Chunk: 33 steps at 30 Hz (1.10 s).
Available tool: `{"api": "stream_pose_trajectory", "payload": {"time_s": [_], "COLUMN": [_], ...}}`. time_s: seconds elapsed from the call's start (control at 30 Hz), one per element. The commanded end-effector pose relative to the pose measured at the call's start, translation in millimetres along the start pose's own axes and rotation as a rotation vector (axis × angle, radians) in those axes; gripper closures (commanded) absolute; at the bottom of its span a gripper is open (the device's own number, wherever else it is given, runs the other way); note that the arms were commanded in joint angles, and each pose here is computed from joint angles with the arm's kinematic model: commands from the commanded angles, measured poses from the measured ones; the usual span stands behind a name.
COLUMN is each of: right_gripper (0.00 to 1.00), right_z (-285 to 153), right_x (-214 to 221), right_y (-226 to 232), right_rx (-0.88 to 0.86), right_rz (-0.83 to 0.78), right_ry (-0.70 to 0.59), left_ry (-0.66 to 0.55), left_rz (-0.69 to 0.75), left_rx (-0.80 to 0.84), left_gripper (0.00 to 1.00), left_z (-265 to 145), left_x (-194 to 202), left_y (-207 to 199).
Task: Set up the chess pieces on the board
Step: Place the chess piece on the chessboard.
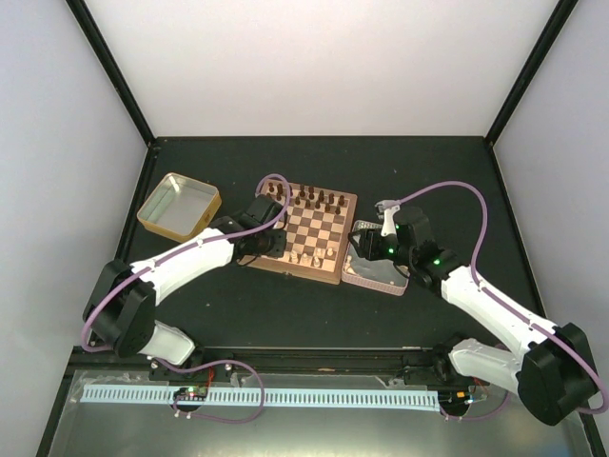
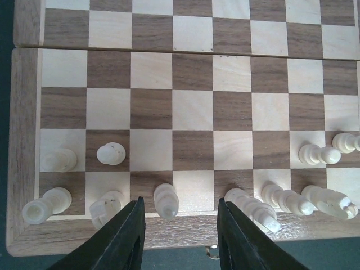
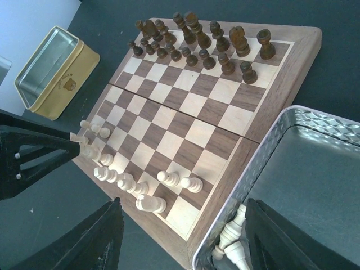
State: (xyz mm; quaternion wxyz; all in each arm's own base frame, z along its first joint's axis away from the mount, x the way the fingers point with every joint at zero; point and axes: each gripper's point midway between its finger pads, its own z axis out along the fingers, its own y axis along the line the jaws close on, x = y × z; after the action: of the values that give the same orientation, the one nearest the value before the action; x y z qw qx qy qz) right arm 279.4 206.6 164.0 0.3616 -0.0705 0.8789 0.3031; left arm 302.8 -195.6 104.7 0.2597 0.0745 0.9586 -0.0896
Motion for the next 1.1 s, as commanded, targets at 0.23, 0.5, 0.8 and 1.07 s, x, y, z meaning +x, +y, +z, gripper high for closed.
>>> {"api": "stream_pose_trajectory", "payload": {"time_s": [0.23,0.5,0.8,1.07], "right_gripper": [0.41,0.41,0.41,0.41], "right_z": [-2.9,-1.8,-0.9,0.6], "right_x": [-3.8,-2.3,-1.1,0.0], "right_y": [-4.8,-7.1,-9.3,-10.0], "right_rx": [0.034,0.043,0.053,0.055], "right_rz": [0.022,0.027,0.029,0.03], "right_ry": [-0.023,-0.02,-0.016,-0.011], "left_ry": [0.014,0.053,0.089,0.093], "left_rz": [-0.026,-0.026,-0.015,-0.004], "left_rx": [0.013,0.005,-0.008,-0.064], "left_gripper": [0.69,0.7,0.73,0.79], "left_z": [-3.1,8.0,22.0,25.3], "left_x": [-4.7,3.7,10.3,12.7], "left_y": [-2.5,-0.3,0.5,10.7]}}
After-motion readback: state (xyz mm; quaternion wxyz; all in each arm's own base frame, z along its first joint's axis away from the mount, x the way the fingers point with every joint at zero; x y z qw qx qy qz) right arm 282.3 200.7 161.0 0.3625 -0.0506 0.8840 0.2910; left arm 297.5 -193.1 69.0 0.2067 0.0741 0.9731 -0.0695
